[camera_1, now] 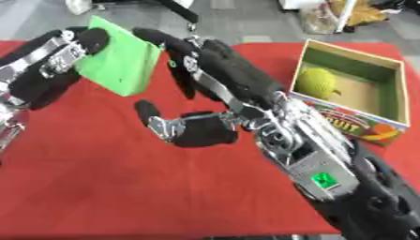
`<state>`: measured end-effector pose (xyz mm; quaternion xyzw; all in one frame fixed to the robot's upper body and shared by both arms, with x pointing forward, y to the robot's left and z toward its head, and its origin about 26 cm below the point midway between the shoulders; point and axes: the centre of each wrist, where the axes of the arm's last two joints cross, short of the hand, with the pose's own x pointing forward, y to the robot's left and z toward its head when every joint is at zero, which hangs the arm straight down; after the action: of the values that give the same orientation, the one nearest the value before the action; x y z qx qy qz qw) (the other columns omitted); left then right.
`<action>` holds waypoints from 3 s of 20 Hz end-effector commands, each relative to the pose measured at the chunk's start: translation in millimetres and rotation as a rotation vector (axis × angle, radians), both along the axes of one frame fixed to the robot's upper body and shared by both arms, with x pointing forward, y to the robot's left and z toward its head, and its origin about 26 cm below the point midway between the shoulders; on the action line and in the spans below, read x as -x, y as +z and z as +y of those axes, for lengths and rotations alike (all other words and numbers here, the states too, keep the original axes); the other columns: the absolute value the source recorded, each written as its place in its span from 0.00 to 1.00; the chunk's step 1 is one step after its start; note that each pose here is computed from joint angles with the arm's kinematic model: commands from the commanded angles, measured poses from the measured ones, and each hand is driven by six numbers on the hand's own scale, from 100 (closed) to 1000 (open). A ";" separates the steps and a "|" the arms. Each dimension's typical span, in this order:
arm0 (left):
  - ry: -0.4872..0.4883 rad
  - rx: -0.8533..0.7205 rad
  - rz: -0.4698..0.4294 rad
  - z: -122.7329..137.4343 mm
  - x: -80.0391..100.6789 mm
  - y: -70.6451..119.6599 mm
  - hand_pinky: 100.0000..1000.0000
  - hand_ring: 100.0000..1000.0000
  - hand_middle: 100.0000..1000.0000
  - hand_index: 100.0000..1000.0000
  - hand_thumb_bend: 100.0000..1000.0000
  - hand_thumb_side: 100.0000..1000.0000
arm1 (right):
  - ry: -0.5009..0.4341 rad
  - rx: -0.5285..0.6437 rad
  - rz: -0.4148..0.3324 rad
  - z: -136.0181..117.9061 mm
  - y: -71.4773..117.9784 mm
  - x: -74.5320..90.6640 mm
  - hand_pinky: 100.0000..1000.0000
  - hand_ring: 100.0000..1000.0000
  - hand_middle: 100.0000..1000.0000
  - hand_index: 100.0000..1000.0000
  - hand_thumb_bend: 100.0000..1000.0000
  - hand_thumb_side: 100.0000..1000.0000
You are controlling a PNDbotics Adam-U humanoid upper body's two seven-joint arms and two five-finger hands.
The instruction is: Pick up the objects with one hand, pass them to the other hand, and then place them into the box on the other side of the table.
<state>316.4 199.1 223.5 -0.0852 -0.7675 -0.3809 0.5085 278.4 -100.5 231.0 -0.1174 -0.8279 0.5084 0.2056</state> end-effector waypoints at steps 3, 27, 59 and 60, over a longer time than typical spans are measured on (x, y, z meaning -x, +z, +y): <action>0.016 0.027 -0.030 1.2 -1.0 11.3 0.78 0.49 0.46 0.63 0.03 0.70 | -0.018 -0.011 -0.033 -1.7 5.7 0.7 0.15 0.30 0.13 0.97 0.12 0.39; -0.048 0.077 -0.006 -20.6 6.7 18.3 0.78 0.50 0.47 0.63 0.02 0.70 | -0.077 -0.063 -0.036 4.1 5.3 3.2 0.13 0.29 0.12 0.94 0.12 0.39; -0.149 0.030 0.017 -29.0 17.9 20.6 0.80 0.53 0.52 0.67 0.10 0.77 | -0.316 -0.450 -0.137 3.3 4.1 2.8 0.00 0.16 0.00 0.51 0.00 0.12; -0.152 0.025 0.016 -28.5 17.8 20.4 0.80 0.55 0.56 0.70 0.15 0.80 | -0.321 -0.465 -0.138 3.3 3.8 2.8 0.00 0.16 0.00 0.50 0.00 0.11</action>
<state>308.8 175.3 234.6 -0.1439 -0.7545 -0.3852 0.5114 270.8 -91.7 228.2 -0.2146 -0.9025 0.2777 0.2495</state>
